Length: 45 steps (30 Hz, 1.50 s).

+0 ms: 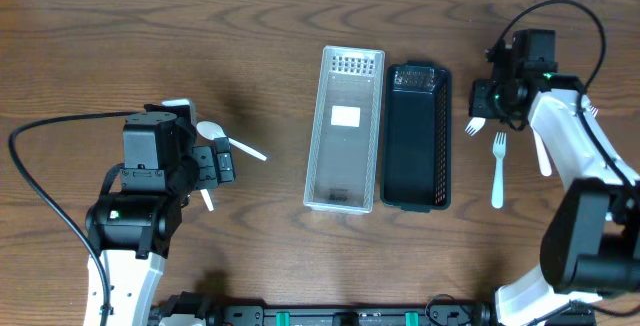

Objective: Pack container
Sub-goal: 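Raise the right gripper and move it over the right-side forks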

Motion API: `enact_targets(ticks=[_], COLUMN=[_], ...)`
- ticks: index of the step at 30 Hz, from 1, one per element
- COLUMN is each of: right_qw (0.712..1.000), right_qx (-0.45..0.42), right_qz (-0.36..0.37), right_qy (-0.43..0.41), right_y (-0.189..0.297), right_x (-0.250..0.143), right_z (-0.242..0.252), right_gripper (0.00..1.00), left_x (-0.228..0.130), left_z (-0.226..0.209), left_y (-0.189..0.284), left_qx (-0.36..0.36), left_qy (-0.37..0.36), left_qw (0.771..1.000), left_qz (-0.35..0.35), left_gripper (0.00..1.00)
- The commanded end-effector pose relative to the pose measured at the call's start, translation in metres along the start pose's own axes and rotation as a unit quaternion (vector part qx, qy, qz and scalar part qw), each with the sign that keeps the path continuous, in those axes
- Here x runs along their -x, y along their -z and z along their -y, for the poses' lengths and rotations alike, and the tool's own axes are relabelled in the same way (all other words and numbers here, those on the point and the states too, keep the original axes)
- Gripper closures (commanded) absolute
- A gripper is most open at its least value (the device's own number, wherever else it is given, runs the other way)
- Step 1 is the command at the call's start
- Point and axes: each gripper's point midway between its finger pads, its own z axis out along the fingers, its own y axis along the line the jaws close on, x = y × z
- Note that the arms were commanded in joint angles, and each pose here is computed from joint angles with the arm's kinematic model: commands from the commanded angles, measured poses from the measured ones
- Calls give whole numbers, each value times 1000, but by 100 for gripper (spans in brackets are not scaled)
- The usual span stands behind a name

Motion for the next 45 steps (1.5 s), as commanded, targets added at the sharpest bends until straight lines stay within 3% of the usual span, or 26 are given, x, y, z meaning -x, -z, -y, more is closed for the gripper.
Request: enact_targets(ticks=[1,17,20,23,25,29,33,36,45], right_qw=[999,989,991,998,999,997,984,966,947], right_qx=[30,121,100,40,3,-57,-132,-186,-185], right_qz=[-5,2,5,11,18,48,86,100,48], right_qy=[13,90,87,56,34,-6,-80,-149,-258], right_y=[-10,-22,-23,-25,-22,4,48,75,46], right_x=[2,1,3,8,12,33,55,60,41], right_z=[-15,-90,-82,-58,-43,-22,1,19,61], right_gripper=[99,93,78,61,44,34,29,32,28], left_x=[5,5,5,5,5,5,5,5,5], left_z=[2,2,2,2,2,2,2,2,2], left_y=[3,3,3,3,3,3,3,3,3], left_qx=[-5,-5,-5,-5,-5,-5,-5,-5,-5], left_qy=[-3,-3,-3,-3,-3,-3,-3,-3,-3], left_qw=[1000,1000,1000,1000,1000,1000,1000,1000,1000], left_qz=[5,4,4,4,4,4,4,4,4], left_gripper=[2,2,2,2,2,2,2,2,2])
